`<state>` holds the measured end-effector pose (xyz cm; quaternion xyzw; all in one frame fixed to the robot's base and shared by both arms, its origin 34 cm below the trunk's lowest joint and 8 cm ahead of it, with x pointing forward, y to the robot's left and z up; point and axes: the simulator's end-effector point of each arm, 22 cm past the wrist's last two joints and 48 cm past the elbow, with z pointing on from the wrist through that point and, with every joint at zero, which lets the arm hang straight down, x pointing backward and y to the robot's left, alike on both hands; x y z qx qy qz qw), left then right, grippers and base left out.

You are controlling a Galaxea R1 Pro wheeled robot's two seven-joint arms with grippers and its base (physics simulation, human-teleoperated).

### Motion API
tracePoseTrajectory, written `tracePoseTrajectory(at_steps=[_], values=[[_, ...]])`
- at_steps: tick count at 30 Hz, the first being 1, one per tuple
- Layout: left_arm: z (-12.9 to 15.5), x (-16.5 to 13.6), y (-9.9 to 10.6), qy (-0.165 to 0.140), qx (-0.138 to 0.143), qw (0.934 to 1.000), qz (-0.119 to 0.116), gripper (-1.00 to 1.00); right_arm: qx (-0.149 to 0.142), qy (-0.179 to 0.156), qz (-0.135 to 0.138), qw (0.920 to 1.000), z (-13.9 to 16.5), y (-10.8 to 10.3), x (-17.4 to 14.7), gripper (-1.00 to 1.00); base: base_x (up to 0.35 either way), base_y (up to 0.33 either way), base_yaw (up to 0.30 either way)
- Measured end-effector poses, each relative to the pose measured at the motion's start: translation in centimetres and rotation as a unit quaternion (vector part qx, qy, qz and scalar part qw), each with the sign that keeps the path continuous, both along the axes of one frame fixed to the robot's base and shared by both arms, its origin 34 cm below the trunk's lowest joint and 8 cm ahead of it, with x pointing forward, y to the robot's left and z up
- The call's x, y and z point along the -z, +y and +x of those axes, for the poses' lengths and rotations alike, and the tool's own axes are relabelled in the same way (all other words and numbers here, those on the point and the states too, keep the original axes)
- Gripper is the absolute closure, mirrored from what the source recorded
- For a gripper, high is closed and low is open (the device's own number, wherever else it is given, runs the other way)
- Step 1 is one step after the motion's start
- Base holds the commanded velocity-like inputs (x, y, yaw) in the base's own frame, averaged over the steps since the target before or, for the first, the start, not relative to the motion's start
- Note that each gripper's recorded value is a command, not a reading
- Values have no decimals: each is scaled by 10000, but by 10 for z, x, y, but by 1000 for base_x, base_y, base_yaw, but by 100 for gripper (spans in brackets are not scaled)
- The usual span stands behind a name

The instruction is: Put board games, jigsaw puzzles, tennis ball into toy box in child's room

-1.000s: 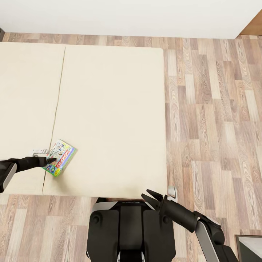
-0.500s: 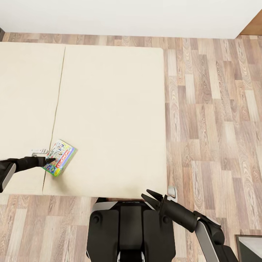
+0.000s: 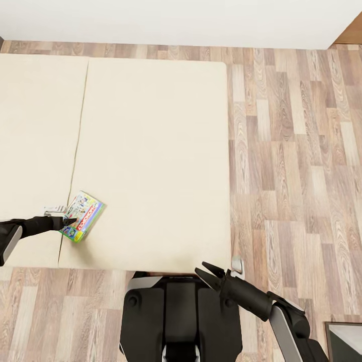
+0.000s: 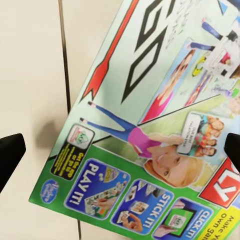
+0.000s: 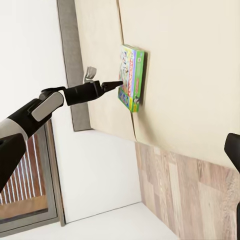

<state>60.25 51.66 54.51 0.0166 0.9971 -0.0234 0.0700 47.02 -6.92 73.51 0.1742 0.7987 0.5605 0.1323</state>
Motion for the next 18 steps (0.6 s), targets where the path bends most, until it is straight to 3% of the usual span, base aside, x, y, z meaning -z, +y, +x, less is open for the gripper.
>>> tracePoseTrajectory(at_steps=[18], values=[[-8, 9, 2, 20, 25, 10000, 19, -100, 18, 76, -11, 10000, -4, -1, 6, -100, 0, 0, 0]])
